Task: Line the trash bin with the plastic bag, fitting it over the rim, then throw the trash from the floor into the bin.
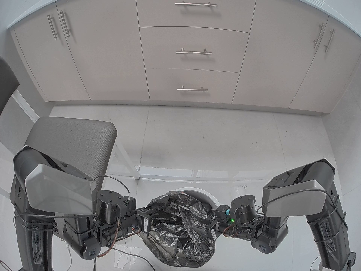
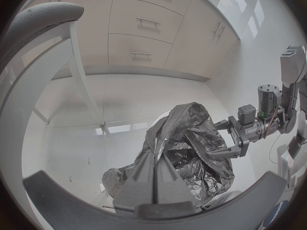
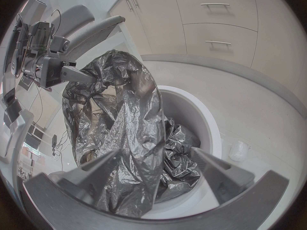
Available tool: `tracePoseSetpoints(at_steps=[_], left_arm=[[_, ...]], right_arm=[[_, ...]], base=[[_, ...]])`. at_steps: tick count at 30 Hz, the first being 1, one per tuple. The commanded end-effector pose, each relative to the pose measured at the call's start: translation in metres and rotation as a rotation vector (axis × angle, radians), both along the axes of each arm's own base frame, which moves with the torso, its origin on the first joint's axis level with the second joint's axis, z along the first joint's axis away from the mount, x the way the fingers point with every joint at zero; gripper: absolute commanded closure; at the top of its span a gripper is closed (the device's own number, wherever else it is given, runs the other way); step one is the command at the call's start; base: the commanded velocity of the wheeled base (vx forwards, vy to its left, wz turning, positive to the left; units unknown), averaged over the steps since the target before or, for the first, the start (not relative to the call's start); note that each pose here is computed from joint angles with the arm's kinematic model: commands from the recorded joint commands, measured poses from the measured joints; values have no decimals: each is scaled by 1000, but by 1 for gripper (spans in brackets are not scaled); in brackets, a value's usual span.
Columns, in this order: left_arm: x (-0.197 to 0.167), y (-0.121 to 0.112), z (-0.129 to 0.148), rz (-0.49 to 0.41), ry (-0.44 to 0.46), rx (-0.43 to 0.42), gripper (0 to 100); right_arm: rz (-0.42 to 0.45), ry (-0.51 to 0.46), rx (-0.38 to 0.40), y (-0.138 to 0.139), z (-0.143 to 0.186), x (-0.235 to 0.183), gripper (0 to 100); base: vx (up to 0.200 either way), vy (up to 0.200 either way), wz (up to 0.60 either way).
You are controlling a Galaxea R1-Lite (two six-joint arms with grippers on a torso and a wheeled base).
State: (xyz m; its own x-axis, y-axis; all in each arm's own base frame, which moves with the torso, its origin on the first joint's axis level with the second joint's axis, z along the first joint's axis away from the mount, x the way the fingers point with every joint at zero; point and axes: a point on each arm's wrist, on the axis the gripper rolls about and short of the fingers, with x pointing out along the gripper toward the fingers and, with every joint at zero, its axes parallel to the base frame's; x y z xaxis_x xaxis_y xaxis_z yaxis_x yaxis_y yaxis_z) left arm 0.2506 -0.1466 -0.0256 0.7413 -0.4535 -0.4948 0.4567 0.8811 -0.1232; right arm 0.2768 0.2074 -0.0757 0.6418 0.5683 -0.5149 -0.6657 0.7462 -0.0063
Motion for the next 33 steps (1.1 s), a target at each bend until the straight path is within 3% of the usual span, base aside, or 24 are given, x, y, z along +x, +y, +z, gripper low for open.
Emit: tracePoseSetpoints(at_steps=[1, 12, 18, 21, 24, 29, 30, 33], left_arm=[[0, 0, -1, -1, 2, 0, 100], [0, 0, 0, 0, 1, -2, 100], [1, 0, 1, 4, -17, -15, 100], [4, -1, 4, 11, 13, -97, 100], [5, 0, 6, -22, 42, -153, 100], [6, -1, 6, -26, 36, -156, 100], [7, -1, 7, -25, 33, -157, 100], [8, -2, 7, -25, 31, -158, 100]], right_arm=[[4, 8, -5, 1, -5, 0, 100], [-5, 11, 10, 1, -4, 0, 100], [-10, 35, 83, -1, 11, 2, 100], [-31, 45, 117, -15, 22, 12, 100], [-53, 48, 103, -21, 36, 17, 100], [-66, -20, 60, -25, 49, 21, 100], [-108, -82, -15, -24, 51, 20, 100], [-101, -121, -81, -15, 49, 13, 100]], base=[[0, 0, 0], [0, 0, 0], [0, 0, 0], [0, 0, 0], [0, 0, 0], [0, 0, 0], [0, 0, 0], [0, 0, 0]])
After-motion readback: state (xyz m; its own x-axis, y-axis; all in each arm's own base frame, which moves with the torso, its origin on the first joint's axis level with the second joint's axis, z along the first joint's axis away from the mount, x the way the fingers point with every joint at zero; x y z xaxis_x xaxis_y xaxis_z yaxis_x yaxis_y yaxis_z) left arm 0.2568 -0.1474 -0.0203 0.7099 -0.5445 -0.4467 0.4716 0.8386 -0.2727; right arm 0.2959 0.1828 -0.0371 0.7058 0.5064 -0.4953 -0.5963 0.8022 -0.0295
